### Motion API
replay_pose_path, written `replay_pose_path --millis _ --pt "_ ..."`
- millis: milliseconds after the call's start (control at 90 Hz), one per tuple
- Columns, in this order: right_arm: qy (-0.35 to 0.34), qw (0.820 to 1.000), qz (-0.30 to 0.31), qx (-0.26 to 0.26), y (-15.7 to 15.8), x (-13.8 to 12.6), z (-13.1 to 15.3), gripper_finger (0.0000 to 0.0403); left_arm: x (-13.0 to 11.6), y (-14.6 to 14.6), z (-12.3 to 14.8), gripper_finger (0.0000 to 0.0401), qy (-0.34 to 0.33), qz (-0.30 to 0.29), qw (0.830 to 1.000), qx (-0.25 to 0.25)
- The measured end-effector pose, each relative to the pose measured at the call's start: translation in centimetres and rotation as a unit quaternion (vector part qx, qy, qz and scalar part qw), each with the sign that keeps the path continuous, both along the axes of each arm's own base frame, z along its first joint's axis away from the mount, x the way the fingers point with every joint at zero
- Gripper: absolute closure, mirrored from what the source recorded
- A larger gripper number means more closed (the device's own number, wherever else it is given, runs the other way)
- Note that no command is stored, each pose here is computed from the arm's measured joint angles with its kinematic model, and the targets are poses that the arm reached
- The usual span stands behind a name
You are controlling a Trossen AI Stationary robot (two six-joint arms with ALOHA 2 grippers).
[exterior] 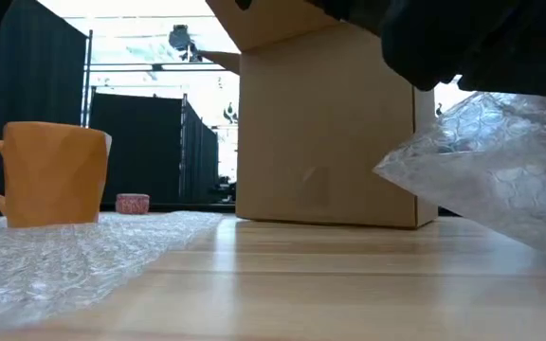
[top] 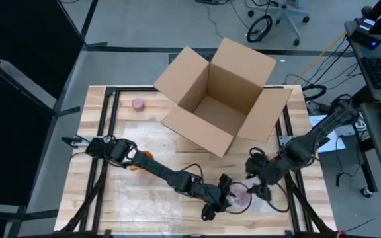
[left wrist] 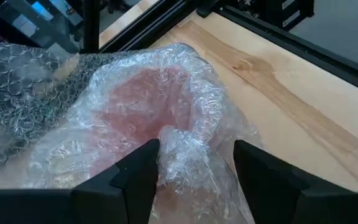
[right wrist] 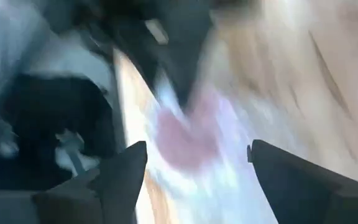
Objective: Wrap mug
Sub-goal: Wrap the pink mug in the bubble wrap
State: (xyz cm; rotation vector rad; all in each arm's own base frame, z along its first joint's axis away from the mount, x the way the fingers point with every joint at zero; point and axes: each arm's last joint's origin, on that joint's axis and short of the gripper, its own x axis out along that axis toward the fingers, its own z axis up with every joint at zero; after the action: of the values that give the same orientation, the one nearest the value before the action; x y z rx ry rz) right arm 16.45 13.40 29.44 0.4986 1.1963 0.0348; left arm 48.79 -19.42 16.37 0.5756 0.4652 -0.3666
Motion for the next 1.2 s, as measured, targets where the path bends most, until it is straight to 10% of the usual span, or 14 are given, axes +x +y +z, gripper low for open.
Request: replay_pose_path --millis 344,733,1067,1200 --pt "0.166 0.979 -0.103 -0.057 1.6 -4.3 -3.4 0.0128 0.0 0.0 0.0 0.0208 -0.001 0.0 1.0 0.0" --pt "0.063 0.991 -0.091 -0.071 2.9 -5.2 -9.2 0.0139 0.0 0.0 0.0 0.0208 -0.002 0.0 1.0 -0.001" --pt "-0.02 0.995 -0.071 -0.062 3.6 -4.4 -8.6 0.0369 0.0 0.0 0.0 0.0208 -0.002 0.0 1.0 -0.001" --pt "-0.062 0.996 -0.047 -0.034 4.2 -3.4 -7.9 0.0392 0.0 0.0 0.0 0.0208 -0.002 0.001 1.0 -0.001"
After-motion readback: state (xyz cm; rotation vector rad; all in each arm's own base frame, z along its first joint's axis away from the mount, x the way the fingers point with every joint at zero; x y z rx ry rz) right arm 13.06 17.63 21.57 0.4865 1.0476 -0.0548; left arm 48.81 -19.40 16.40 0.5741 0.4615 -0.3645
